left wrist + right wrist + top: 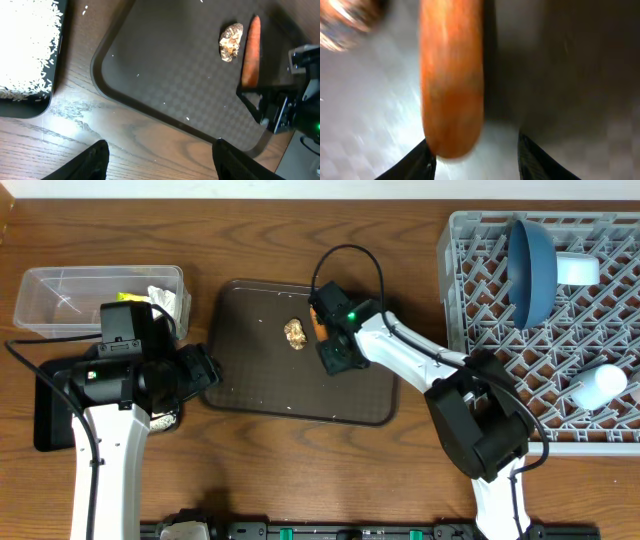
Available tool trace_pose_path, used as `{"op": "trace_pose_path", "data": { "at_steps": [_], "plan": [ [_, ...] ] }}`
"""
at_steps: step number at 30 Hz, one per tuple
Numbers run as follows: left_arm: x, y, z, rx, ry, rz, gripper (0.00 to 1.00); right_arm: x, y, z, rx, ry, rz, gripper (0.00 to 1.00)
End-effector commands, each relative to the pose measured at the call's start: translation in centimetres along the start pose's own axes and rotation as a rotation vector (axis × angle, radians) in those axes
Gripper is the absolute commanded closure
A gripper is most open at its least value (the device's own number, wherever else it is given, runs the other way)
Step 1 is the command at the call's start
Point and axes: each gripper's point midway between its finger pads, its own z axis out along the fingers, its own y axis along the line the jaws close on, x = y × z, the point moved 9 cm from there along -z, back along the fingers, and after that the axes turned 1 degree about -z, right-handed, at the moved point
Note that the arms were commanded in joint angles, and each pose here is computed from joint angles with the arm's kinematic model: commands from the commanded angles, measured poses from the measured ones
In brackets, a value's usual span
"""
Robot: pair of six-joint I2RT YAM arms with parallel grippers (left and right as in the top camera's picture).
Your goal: Sort waste into correct bins and load items into the dishwasher rack
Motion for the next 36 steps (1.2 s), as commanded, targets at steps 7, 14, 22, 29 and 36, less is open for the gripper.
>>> {"op": "trace_pose_path", "data": {
  "at_steps": [7,14,22,29,36],
  "plan": [
    [-0.2,0.2,0.0,-0.015,-0.005,0.000,0.33,5.0,2.1,-0.7,-0.080,0.311,0.039,0.56],
    [-0.2,0.2,0.0,-0.014,-0.005,0.000,0.33,7.7,3.6,-1.3,-0.027,0.436,0.016,0.56],
    [-0.2,0.2,0.0,-0.014,-0.005,0.000,0.33,9.2,3.9,-1.3,0.004,0.503,0.041,0.56],
    [-0.2,0.2,0.0,-0.015,-0.005,0.001,0.33,12.5,2.5,0.3,0.060,0.621,0.065,0.56],
    [-0.2,0.2,0.0,-0.014,-0.006,0.001,0.33,14.0,1.2,1.2,0.140,0.648,0.084,0.56]
  ]
}}
